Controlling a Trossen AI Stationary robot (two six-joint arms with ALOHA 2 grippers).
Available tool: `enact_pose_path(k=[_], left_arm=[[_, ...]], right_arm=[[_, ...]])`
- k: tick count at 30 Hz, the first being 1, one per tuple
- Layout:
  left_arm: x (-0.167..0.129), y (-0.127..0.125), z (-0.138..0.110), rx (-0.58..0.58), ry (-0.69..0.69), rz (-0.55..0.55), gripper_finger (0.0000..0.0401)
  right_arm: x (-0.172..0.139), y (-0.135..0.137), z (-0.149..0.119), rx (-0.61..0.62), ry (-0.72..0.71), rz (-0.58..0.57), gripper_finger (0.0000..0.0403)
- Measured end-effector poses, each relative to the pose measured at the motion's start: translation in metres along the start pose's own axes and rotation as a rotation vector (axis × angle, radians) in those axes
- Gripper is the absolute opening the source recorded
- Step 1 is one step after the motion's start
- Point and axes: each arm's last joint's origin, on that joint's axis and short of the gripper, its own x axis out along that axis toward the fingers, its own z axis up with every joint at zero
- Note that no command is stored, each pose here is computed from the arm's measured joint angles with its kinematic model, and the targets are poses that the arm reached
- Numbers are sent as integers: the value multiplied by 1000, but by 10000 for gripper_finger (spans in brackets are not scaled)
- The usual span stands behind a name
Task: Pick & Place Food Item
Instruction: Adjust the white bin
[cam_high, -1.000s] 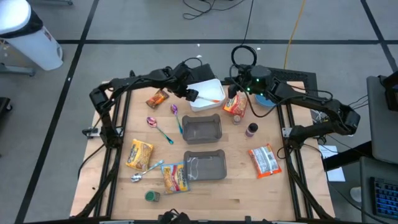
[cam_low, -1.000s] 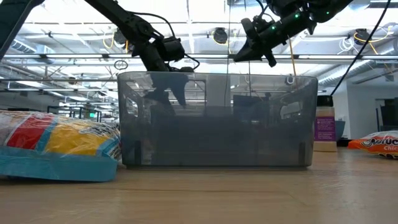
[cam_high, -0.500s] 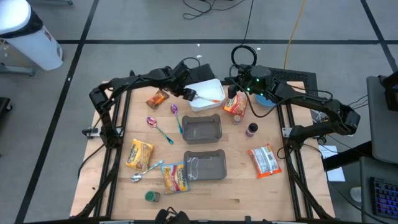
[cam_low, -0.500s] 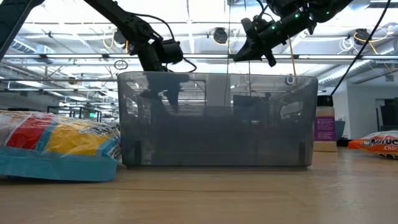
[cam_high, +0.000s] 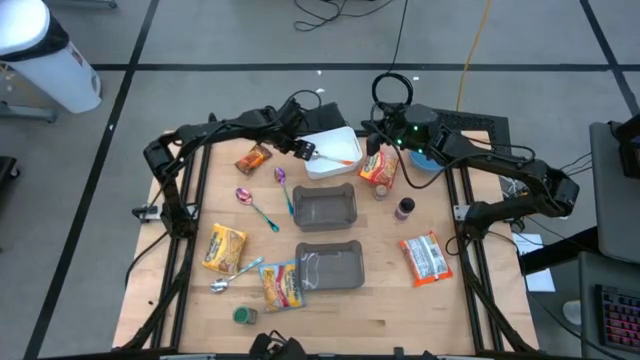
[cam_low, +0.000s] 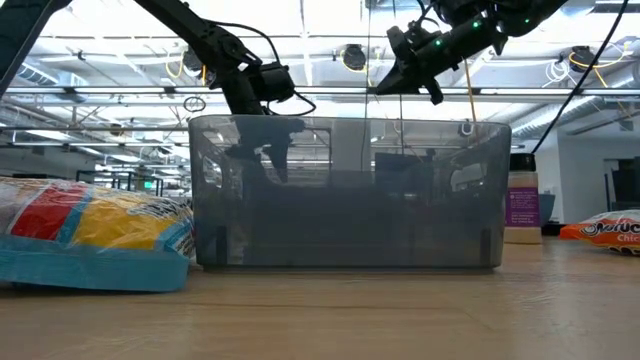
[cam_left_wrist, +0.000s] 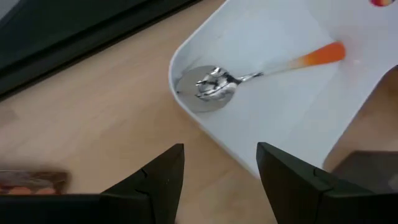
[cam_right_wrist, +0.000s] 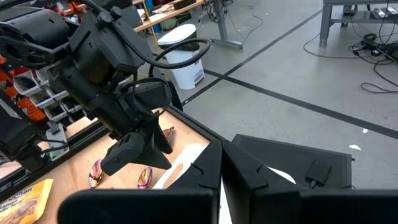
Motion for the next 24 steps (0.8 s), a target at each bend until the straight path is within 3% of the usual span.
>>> enact_pose_path(k=[13,24], left_arm=[[0,2,1,-4,-29,61,209],[1,0,5,-17,-71,50,209]], right_arm=[[0,0,0,-4,0,0,0],[0,0,0,-4,0,0,0]])
